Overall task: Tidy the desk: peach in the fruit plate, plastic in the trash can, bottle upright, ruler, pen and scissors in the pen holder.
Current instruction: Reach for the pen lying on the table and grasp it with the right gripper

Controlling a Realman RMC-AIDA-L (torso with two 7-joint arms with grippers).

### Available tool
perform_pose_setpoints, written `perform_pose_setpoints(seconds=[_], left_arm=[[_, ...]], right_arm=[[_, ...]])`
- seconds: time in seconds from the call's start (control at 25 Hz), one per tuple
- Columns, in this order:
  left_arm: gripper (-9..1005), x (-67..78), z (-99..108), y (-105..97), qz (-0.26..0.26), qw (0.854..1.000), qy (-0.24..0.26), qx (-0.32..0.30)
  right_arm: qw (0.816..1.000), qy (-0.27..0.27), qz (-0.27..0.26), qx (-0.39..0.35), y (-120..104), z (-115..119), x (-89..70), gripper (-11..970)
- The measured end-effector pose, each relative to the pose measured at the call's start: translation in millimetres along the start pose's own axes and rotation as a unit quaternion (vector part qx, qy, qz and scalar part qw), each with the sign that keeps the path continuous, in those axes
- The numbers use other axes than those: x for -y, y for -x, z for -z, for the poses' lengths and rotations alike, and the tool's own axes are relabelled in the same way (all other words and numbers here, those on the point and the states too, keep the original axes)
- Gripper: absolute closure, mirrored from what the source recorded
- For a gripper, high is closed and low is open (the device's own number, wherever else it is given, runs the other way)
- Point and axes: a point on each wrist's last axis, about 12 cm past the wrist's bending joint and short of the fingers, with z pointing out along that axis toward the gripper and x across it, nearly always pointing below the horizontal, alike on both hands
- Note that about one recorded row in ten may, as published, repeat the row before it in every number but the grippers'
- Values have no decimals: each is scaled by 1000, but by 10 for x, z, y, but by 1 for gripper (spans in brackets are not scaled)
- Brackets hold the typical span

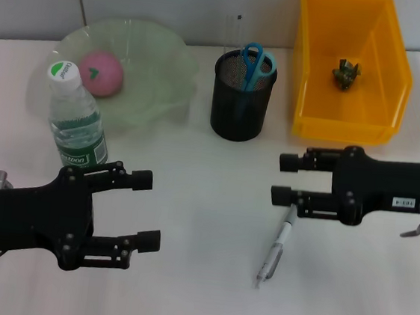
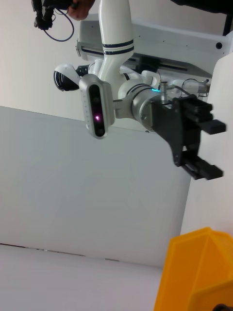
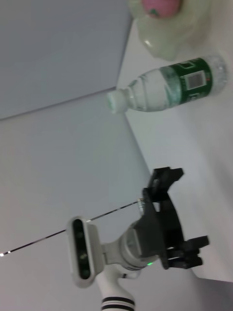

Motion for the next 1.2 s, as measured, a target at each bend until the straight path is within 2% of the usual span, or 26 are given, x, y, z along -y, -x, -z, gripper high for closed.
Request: perform_pose_setpoints(seconds=[0.24, 0.8, 1.2], left_arm=[[167, -5, -28, 9, -1, 1000, -7, -3], [168, -6, -69, 2, -3, 1000, -12, -7], [169, -2, -22, -9, 1, 1000, -2, -5]], right_arm=[[1000, 2, -10, -21, -93, -5, -15, 327], [1000, 5, 6, -21, -149, 4, -47, 328], [1000, 18, 14, -12, -120, 57, -70, 328]])
